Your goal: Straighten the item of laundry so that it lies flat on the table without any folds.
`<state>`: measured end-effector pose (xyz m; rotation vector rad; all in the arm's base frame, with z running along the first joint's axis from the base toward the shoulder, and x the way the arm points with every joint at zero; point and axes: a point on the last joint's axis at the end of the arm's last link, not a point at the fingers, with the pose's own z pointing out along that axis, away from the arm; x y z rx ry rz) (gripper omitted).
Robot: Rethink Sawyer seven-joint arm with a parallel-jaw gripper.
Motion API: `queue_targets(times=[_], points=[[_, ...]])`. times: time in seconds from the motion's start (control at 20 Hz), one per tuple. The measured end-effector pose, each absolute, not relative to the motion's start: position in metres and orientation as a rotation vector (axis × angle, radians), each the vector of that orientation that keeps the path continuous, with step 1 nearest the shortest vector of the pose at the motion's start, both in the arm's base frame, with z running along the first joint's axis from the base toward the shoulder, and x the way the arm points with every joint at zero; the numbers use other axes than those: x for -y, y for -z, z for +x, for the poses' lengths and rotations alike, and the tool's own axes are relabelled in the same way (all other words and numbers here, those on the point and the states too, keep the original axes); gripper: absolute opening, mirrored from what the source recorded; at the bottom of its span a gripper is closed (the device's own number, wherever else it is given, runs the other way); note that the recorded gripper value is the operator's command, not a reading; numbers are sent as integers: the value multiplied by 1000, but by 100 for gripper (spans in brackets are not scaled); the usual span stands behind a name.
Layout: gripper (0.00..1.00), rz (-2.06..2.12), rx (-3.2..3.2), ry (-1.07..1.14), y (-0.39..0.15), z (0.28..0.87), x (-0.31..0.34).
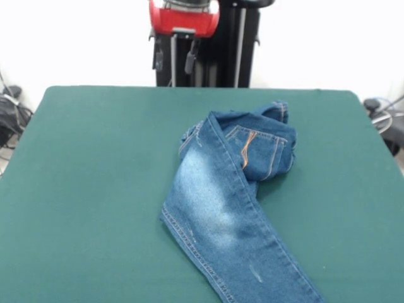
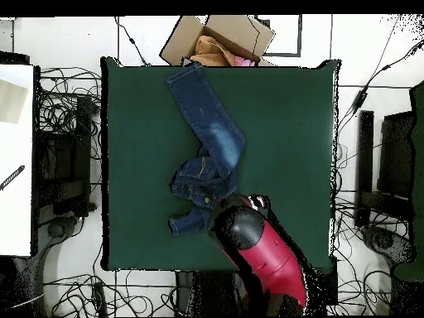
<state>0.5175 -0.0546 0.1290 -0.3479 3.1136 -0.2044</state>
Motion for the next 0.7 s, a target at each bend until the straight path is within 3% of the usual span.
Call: queue_targets(times=[0.7], points=[[100,-341,-3060,251,-79,483,58]])
